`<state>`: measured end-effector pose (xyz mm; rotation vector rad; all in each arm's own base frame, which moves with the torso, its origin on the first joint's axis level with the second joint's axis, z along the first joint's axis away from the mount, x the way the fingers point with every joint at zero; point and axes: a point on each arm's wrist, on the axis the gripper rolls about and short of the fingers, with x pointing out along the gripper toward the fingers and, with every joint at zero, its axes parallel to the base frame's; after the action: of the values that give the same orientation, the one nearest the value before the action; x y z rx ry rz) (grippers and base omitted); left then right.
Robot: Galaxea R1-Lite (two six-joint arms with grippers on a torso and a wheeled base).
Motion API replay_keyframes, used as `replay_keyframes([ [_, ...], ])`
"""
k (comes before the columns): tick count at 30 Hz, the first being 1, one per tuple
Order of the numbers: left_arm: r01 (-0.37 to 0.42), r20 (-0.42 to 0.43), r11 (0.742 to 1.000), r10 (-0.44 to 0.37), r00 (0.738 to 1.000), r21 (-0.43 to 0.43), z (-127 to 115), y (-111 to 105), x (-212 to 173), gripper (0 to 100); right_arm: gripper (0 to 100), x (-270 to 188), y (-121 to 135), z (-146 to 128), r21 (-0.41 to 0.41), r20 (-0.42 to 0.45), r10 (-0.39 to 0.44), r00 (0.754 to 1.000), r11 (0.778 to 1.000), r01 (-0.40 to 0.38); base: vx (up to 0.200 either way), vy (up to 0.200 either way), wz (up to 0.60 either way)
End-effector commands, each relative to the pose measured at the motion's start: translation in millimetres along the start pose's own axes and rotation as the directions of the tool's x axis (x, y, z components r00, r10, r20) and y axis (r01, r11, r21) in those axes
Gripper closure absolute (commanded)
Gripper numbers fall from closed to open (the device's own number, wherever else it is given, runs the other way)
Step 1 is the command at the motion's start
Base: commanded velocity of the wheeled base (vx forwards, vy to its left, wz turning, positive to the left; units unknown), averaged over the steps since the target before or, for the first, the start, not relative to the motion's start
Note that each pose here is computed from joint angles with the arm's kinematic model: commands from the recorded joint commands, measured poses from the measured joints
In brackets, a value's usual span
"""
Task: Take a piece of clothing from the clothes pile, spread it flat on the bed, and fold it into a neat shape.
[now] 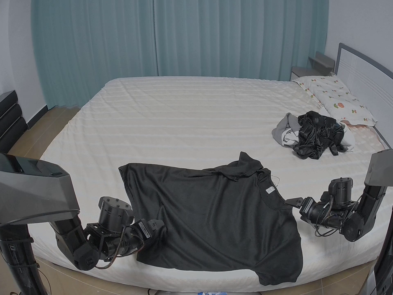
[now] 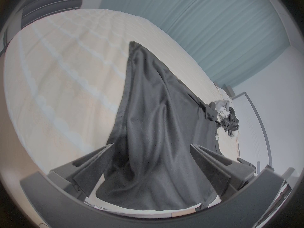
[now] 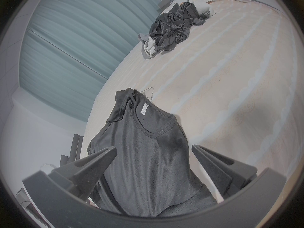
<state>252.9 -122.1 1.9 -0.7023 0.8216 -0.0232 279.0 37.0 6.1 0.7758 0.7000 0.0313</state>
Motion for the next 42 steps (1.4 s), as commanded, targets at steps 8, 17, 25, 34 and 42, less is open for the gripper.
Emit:
replay_keyframes([
  [8, 0.008, -0.022, 0.999, -0.009, 1.000, -0.049, 9, 8, 9, 0, 0, 0, 0, 0, -0.001, 0.000, 0.001, 1.000, 1.000, -0.001, 0.000, 0.000, 0.00],
  [17, 0.101, -0.060, 0.990, -0.107, 0.992, -0.094, 9, 4, 8, 0, 0, 0, 0, 0, 0.001, 0.000, 0.001, 1.000, 1.000, -0.001, 0.000, 0.000, 0.00],
  [25, 0.163, -0.100, 0.987, -0.163, 0.981, -0.009, -3, 14, 15, 0, 0, 0, 0, 0, 0.001, 0.000, 0.001, 1.000, 1.000, -0.001, 0.000, 0.000, 0.00],
  [34, 0.177, -0.092, 0.978, -0.167, 0.982, 0.112, -8, 27, 18, 0, 0, 0, 0, 0, -0.001, 0.000, 0.001, 1.000, 1.000, -0.001, 0.000, 0.000, 0.00],
  [42, 0.277, -0.126, 0.952, -0.261, 0.957, 0.132, -16, 31, 22, 0, 0, 0, 1, -1, -0.001, -0.001, 0.004, 1.000, 1.000, -0.004, 0.000, 0.000, 0.00],
])
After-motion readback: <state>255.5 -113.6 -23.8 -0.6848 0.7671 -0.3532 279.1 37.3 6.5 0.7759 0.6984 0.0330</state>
